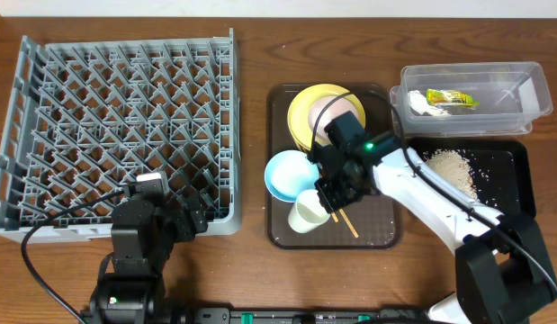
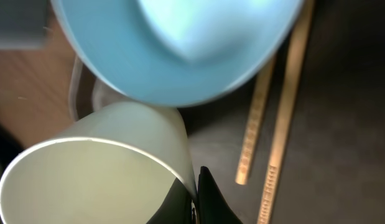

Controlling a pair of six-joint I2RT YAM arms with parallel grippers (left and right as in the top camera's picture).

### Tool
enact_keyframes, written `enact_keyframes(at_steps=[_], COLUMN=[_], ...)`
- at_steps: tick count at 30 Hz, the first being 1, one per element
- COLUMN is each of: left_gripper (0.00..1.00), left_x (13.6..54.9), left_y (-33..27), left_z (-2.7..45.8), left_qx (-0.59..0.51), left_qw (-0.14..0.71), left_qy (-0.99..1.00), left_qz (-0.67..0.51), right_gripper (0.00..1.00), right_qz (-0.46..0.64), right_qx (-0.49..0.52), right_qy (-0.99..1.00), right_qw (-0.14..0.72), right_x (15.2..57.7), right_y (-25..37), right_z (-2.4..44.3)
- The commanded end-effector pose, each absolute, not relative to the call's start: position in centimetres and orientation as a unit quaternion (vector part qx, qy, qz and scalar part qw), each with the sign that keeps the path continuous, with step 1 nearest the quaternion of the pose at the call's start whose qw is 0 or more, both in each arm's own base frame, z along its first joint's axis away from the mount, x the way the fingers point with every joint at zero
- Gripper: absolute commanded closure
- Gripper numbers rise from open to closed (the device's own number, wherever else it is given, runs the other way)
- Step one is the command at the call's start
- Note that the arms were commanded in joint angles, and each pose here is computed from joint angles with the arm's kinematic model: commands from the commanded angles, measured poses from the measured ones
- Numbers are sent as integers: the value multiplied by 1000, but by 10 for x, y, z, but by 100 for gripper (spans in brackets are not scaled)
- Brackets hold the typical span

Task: Sort waste into correct bins and load items into the dishwasher rack
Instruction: 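Grasp the pale green cup with the right gripper, then lift the cup toward the left gripper, which reaches out to take it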

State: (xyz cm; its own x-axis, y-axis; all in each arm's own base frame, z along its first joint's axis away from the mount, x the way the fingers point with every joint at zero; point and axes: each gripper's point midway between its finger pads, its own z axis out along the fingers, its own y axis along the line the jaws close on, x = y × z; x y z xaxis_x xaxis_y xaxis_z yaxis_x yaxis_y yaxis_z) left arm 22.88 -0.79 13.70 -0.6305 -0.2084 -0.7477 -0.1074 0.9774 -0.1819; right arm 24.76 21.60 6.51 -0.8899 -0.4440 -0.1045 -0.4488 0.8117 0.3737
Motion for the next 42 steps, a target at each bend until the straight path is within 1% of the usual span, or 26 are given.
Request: enact_keyframes(at_steps=[1, 2, 5, 8, 12, 17, 21, 25, 29, 33, 42], left_gripper=[4, 4, 14, 14, 14, 14, 14, 14, 13, 13, 14], left_x=[232, 233, 236, 239, 245, 265, 275, 270, 266, 269, 261], left_y=[-14, -20, -31, -33, -40, -86, -124, -162, -175, -176, -194], left_z=[147, 149, 157, 159, 159, 193, 217, 244, 258, 257, 267], left_qx=[-75, -68, -56, -86, -103, -56, -18, 42, 91, 107, 148], left_qw=[431, 434, 444, 443, 422, 398, 327, 233, 161, 132, 125], left_qy=[896, 894, 886, 880, 884, 863, 845, 784, 727, 709, 698], left_qz=[-77, -92, -125, -145, -174, -307, -422, -573, -661, -684, -690], right_gripper=[99, 99, 99, 99, 99, 99, 99, 99, 99, 99, 99], right_qz=[264, 286, 374, 451, 486, 501, 523, 557, 583, 607, 609], right_qx=[-211, -203, -178, -161, -145, -157, -169, -189, -207, -227, -246], right_qy=[940, 935, 907, 872, 853, 843, 825, 796, 771, 744, 737], right_qw=[44, 50, 76, 106, 119, 122, 129, 141, 152, 163, 162], right_x=[276, 283, 306, 325, 334, 332, 331, 331, 330, 329, 324], right_y=[228, 228, 224, 215, 203, 206, 212, 218, 222, 226, 238], right_z=[106, 118, 155, 182, 195, 200, 209, 225, 237, 250, 252])
